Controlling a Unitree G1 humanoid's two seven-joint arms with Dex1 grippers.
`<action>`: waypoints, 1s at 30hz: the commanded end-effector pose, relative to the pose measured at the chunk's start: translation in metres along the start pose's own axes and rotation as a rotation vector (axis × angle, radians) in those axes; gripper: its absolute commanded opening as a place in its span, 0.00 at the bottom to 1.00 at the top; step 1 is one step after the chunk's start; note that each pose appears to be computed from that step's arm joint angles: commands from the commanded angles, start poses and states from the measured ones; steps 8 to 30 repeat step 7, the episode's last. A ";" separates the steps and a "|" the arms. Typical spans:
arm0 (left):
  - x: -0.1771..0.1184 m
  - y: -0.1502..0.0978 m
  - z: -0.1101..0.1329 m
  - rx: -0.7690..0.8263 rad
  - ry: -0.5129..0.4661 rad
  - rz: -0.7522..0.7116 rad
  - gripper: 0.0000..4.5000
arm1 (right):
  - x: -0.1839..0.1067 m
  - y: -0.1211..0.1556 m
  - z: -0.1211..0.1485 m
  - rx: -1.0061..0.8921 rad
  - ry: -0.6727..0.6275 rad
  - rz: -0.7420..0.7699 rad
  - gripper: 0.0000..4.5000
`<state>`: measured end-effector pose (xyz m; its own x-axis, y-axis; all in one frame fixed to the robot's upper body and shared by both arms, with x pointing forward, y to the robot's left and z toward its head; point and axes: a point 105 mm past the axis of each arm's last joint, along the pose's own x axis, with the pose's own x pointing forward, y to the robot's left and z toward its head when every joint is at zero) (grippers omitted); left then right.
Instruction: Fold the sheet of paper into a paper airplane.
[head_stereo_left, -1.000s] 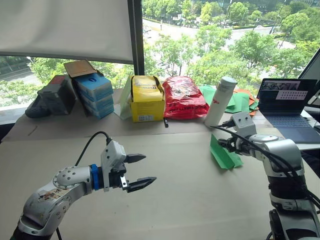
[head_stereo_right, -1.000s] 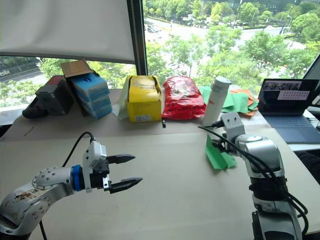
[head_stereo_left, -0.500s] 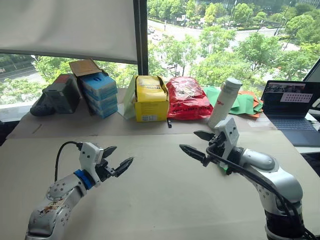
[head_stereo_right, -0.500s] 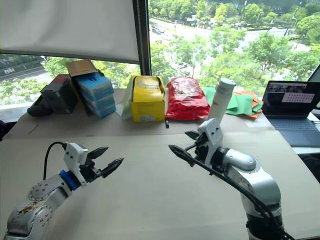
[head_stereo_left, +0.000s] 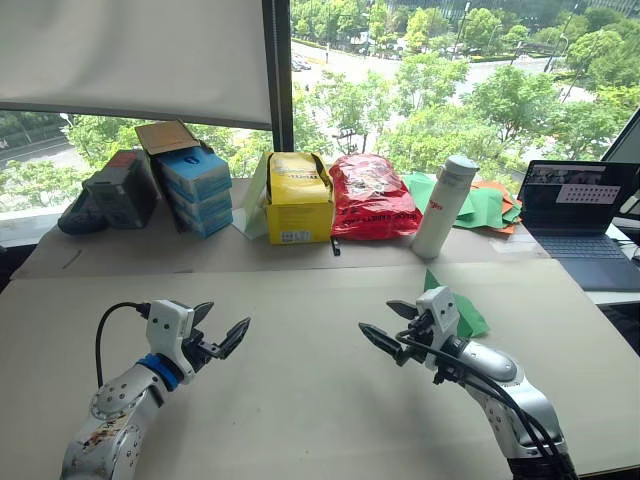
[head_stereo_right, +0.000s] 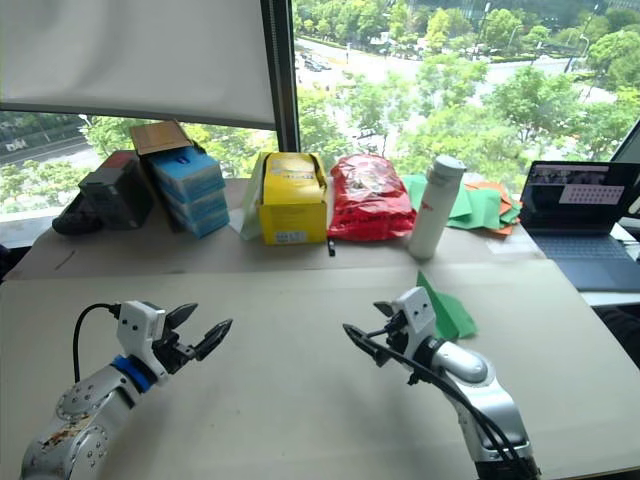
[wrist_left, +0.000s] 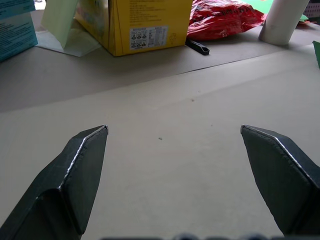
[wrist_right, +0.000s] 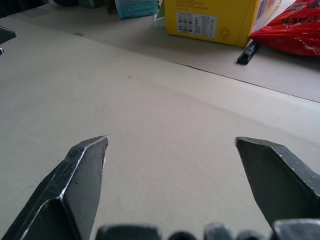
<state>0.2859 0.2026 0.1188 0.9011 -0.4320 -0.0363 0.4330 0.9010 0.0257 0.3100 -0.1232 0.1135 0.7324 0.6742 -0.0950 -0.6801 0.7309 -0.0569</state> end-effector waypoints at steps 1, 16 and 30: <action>-0.002 0.000 0.011 0.039 -0.036 -0.006 1.00 | 0.000 0.001 0.009 -0.038 -0.041 0.006 0.99; -0.002 -0.001 0.013 0.059 -0.043 -0.007 1.00 | 0.001 0.002 0.008 -0.052 -0.037 0.010 0.99; -0.002 -0.001 0.013 0.059 -0.043 -0.007 1.00 | 0.001 0.002 0.008 -0.052 -0.037 0.010 0.99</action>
